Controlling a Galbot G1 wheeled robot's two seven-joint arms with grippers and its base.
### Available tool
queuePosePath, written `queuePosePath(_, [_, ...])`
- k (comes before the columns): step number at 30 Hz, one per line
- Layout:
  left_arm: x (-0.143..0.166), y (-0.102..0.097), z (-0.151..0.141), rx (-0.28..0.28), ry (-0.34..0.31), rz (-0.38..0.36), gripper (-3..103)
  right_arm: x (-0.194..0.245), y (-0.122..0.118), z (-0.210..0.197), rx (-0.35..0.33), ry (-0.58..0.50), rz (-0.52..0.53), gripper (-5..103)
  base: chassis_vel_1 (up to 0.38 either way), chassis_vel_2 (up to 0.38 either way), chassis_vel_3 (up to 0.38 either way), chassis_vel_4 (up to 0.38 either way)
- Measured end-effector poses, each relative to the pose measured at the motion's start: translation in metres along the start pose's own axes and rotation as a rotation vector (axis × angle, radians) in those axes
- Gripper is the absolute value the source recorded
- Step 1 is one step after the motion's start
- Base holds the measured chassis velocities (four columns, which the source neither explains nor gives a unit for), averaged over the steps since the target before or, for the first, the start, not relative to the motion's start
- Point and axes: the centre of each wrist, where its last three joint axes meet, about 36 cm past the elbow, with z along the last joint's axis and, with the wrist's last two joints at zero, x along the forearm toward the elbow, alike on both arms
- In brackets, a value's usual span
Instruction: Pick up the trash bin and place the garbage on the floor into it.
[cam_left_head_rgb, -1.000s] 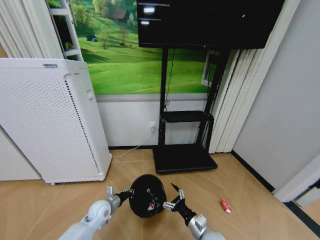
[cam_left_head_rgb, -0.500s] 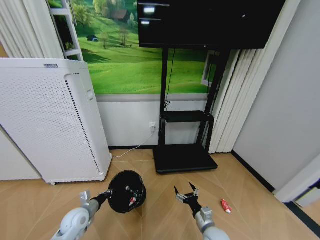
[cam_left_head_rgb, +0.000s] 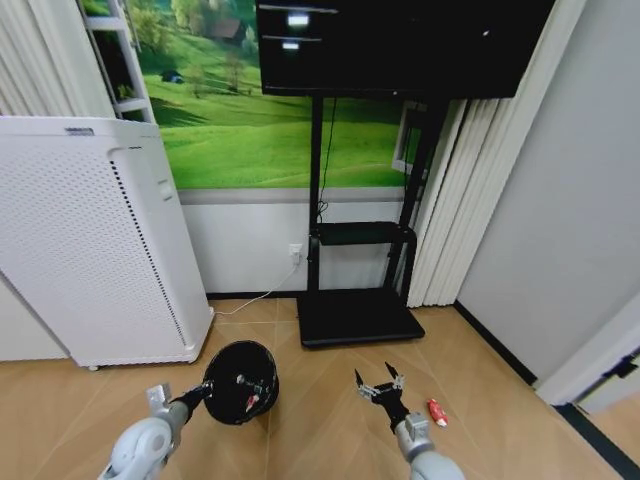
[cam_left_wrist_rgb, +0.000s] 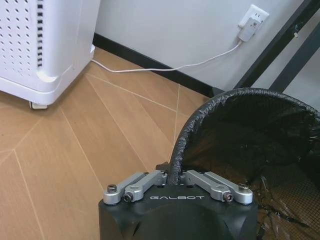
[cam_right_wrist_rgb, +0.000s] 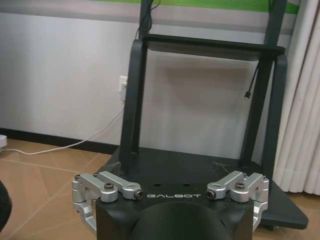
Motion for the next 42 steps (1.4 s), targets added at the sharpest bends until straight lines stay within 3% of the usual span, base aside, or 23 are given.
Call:
queuePosePath(7, [0.0, 0.001, 0.002, 0.005, 0.003, -0.005, 3, -0.007, -0.008, 0.014, 0.009, 0.053, 0.019, 100, -0.024, -0.015, 0.004, 0.03])
queuePosePath(10, [0.001, 0.001, 0.001, 0.022, -0.001, -0.003, 3, -0.016, -0.023, 0.031, 0.04, 0.139, 0.041, 100, 0.055, 0.048, -0.027, -0.013])
queuePosePath(12, [0.002, -0.003, 0.001, 0.037, -0.003, 0.007, 3, -0.04, -0.049, 0.071, 0.052, 0.293, 0.116, 100, 0.0, 0.0, 0.0, 0.0])
queuePosePath(13, [0.002, -0.003, 0.001, 0.037, -0.003, 0.007, 3, -0.04, -0.049, 0.071, 0.052, 0.293, 0.116, 100, 0.0, 0.0, 0.0, 0.0])
queuePosePath(15, [0.001, -0.003, 0.003, 0.038, 0.0, 0.008, 3, -0.058, -0.074, 0.079, 0.071, 0.33, 0.165, 96, 0.0, 0.0, 0.0, 0.0])
queuePosePath(16, [0.001, -0.003, 0.003, 0.038, 0.0, 0.008, 3, -0.058, -0.074, 0.079, 0.071, 0.33, 0.165, 96, 0.0, 0.0, 0.0, 0.0])
queuePosePath(19, [-0.003, -0.004, 0.001, 0.035, 0.001, 0.011, 3, -0.069, -0.112, 0.088, 0.092, 0.384, 0.232, 101, 0.0, 0.0, 0.0, 0.0])
queuePosePath(23, [-0.005, -0.003, 0.001, 0.035, 0.002, 0.014, 3, -0.069, -0.137, 0.103, 0.115, 0.439, 0.265, 100, 0.0, 0.0, 0.0, 0.0])
queuePosePath(42, [-0.005, -0.005, 0.001, 0.029, -0.005, 0.029, 3, -0.073, -0.158, 0.16, 0.11, 0.595, 0.298, 94, 0.0, 0.0, 0.0, 0.0])
